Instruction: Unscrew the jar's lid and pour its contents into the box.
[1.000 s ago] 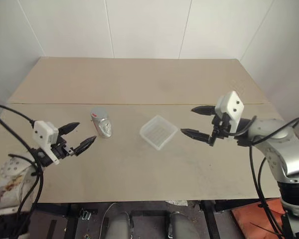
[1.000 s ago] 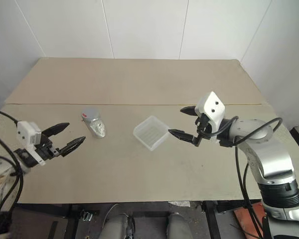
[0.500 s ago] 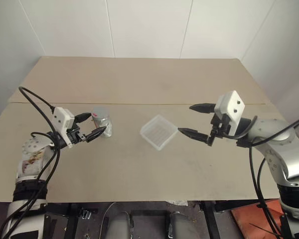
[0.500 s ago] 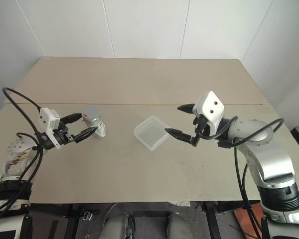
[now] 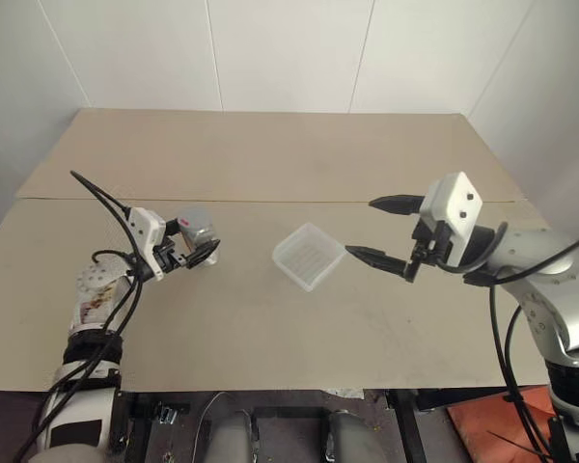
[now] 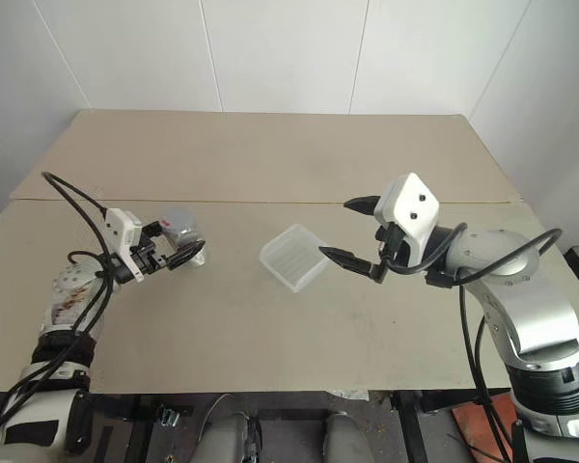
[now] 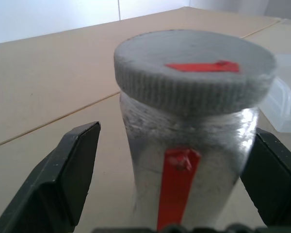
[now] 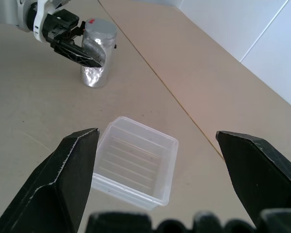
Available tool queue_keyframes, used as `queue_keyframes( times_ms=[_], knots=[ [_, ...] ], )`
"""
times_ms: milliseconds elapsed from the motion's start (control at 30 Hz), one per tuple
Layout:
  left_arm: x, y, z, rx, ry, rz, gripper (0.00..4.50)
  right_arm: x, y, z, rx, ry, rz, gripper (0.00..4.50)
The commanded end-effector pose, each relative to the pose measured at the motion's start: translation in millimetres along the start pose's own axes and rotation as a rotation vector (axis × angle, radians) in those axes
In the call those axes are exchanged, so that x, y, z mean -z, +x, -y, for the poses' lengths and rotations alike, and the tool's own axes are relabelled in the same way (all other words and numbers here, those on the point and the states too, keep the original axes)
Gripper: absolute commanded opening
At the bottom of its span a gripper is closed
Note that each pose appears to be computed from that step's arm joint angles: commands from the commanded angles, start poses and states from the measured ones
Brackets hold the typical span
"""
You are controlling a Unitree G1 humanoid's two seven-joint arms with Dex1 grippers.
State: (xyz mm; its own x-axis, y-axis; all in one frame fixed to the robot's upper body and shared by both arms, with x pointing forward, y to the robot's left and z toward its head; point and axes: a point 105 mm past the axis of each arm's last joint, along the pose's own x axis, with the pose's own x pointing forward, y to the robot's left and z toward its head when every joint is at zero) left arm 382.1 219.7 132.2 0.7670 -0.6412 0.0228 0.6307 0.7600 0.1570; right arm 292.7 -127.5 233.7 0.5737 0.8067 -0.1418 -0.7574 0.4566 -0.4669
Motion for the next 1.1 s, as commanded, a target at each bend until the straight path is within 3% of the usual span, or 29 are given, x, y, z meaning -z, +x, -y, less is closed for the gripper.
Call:
queue_keyframes(
  times_ms=[33, 100, 167, 400, 633, 867, 1100],
  knots=[
    [-12, 10, -2, -0.01, 0.039, 0.055, 4.48, -14, -6, 3, 0.026, -0.044, 0.028, 4.5],
    [-12, 13, -2, -0.015, 0.036, 0.068, 4.48, -16, -5, 2, 0.025, -0.054, 0.029, 4.5],
    [-12, 16, -1, -0.011, 0.042, 0.073, 4.09, -19, -5, 2, 0.033, -0.062, 0.038, 4.5],
    [-12, 14, 0, -0.001, 0.043, 0.089, 1.93, -22, -3, 0, 0.04, -0.06, 0.057, 4.5],
    [-37, 6, 19, 0.163, 0.087, 0.063, 1.93, -31, 16, -10, -0.011, -0.042, 0.124, 4.5],
    [-95, -8, 59, 0.474, 0.102, 0.055, 1.93, -68, 45, -21, -0.155, 0.054, 0.265, 4.5],
    [-115, 3, 86, 0.705, 0.072, 0.09, 1.93, -101, 78, -34, -0.276, 0.173, 0.274, 4.5]
  ],
)
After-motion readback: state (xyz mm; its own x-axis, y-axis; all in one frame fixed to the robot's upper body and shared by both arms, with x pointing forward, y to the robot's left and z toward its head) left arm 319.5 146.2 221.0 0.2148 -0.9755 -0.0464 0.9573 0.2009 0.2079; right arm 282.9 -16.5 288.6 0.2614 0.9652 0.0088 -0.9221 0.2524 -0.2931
